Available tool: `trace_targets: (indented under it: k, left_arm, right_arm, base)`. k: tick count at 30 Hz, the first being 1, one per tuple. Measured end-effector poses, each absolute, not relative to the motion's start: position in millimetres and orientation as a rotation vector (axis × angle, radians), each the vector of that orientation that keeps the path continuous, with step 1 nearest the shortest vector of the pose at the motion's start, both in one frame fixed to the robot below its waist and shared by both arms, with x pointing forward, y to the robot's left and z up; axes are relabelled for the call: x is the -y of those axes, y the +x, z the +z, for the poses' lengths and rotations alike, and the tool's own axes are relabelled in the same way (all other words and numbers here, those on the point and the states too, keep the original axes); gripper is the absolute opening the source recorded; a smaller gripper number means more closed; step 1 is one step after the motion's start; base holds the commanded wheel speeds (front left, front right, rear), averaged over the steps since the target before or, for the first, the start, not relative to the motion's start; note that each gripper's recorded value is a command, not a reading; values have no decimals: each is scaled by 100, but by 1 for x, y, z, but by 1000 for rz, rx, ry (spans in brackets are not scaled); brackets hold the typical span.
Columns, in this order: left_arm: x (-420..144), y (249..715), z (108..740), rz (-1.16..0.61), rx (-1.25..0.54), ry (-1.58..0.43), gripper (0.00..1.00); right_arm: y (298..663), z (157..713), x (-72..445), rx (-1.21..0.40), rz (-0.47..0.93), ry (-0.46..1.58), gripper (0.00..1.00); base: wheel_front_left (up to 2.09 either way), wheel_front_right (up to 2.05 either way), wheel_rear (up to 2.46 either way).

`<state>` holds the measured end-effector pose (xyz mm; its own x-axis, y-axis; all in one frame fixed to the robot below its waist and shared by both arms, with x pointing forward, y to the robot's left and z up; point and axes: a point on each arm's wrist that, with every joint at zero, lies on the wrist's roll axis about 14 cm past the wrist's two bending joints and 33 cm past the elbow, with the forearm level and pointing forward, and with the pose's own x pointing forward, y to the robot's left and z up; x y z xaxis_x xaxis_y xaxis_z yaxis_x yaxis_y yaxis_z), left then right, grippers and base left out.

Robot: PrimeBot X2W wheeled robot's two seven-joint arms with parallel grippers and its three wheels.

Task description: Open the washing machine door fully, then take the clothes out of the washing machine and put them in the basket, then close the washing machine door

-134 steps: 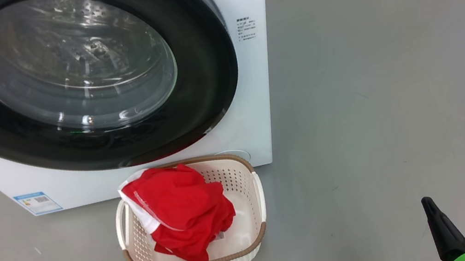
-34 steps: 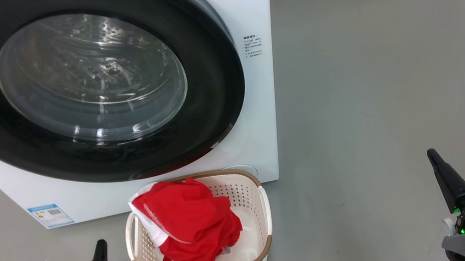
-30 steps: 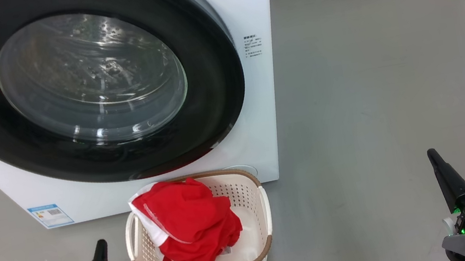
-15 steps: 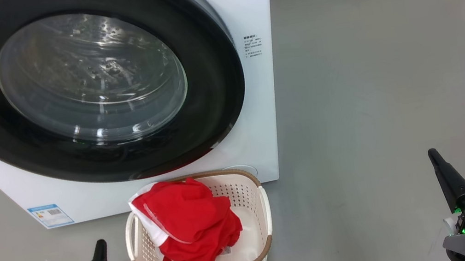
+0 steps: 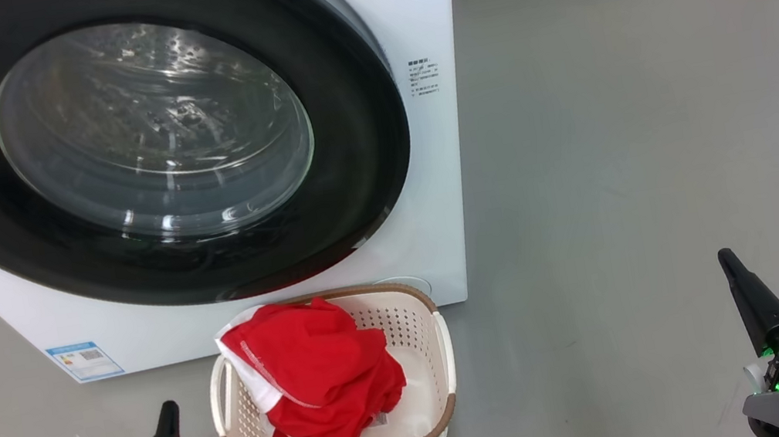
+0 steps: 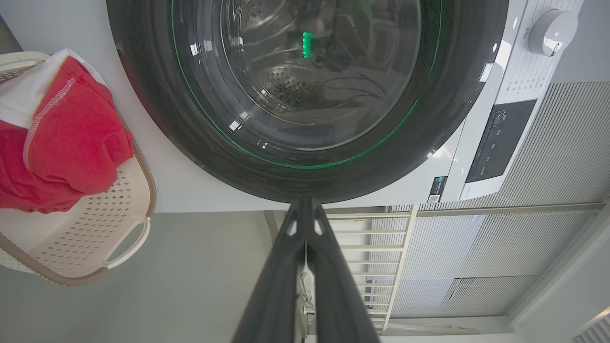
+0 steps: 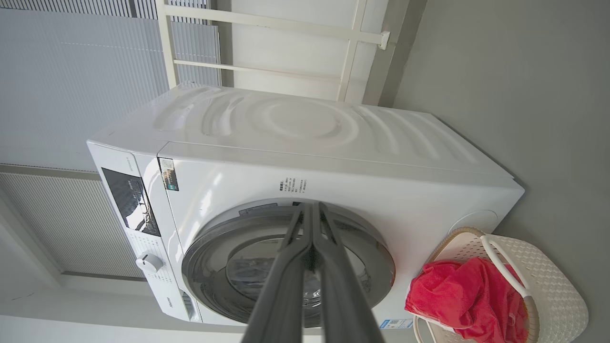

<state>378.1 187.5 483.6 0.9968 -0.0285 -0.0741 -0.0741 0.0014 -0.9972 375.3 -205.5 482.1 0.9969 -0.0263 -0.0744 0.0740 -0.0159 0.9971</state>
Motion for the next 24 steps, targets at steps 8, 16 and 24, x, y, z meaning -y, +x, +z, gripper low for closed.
trace_targets:
  k: [8,16,24]
  left_arm:
    - [-188,378,484,36,-80,-1570,0]
    - [-188,378,484,36,-80,-1570,0]
    - [-188,378,484,36,-80,-1571,0]
  right_arm:
    - [375,482,206,-36,-81,1586,0]
    - [375,482,206,-36,-81,1586,0]
    - [375,482,206,-36,-80,1587,0]
  base:
    - [0,0,0]
    - [0,0,0]
    - [0,0,0]
